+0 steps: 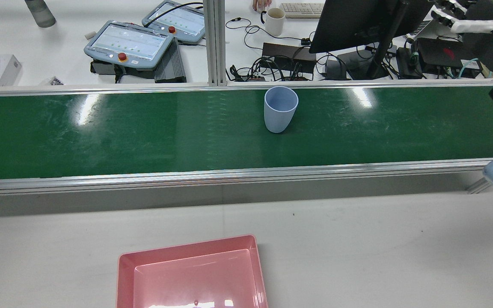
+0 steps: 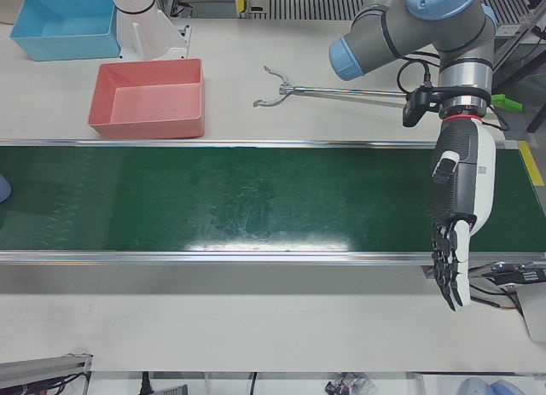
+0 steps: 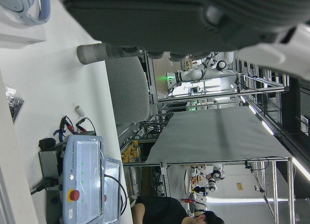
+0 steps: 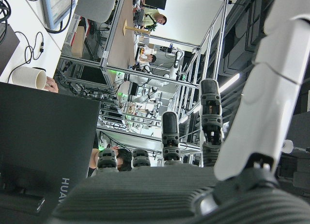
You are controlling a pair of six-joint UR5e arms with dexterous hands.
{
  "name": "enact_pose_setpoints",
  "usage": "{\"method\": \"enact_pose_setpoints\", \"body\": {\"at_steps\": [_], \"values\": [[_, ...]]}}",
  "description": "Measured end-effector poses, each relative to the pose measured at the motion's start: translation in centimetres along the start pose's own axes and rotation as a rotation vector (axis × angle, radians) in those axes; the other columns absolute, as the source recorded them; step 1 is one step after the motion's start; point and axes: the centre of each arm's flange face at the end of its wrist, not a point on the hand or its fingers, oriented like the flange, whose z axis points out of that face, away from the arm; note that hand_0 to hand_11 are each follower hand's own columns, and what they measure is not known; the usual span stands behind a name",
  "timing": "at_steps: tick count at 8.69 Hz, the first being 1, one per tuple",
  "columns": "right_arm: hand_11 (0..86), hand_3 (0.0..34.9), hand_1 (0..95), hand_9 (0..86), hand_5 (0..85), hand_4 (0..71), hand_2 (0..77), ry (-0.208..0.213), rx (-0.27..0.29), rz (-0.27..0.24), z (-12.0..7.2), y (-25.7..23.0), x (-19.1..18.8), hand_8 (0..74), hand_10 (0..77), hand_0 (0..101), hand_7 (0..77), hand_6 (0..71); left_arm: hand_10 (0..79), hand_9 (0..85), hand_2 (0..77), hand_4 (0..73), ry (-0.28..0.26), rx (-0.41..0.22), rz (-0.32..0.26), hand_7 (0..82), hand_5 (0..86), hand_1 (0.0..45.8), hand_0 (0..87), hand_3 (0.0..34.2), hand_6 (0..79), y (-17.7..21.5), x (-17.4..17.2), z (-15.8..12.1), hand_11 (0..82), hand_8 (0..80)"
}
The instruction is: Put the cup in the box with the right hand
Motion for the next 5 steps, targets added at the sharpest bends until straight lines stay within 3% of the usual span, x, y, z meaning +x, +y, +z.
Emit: {"method": "enact_pose_setpoints", "body": {"at_steps": [5], "values": [[7.6, 10.5, 10.4, 7.6, 4.9, 27.3, 0.5, -0.013, -0.018, 0.0, -2.4, 0.7, -1.6, 1.6, 3.8, 54, 37.1, 7.1, 0.0, 0.5, 0.5, 0.0, -0.001, 0.0, 0.0, 0.0, 0.0, 0.5, 0.0, 0.0, 0.0, 0.0, -0.1, 0.0, 0.0, 0.0]]}}
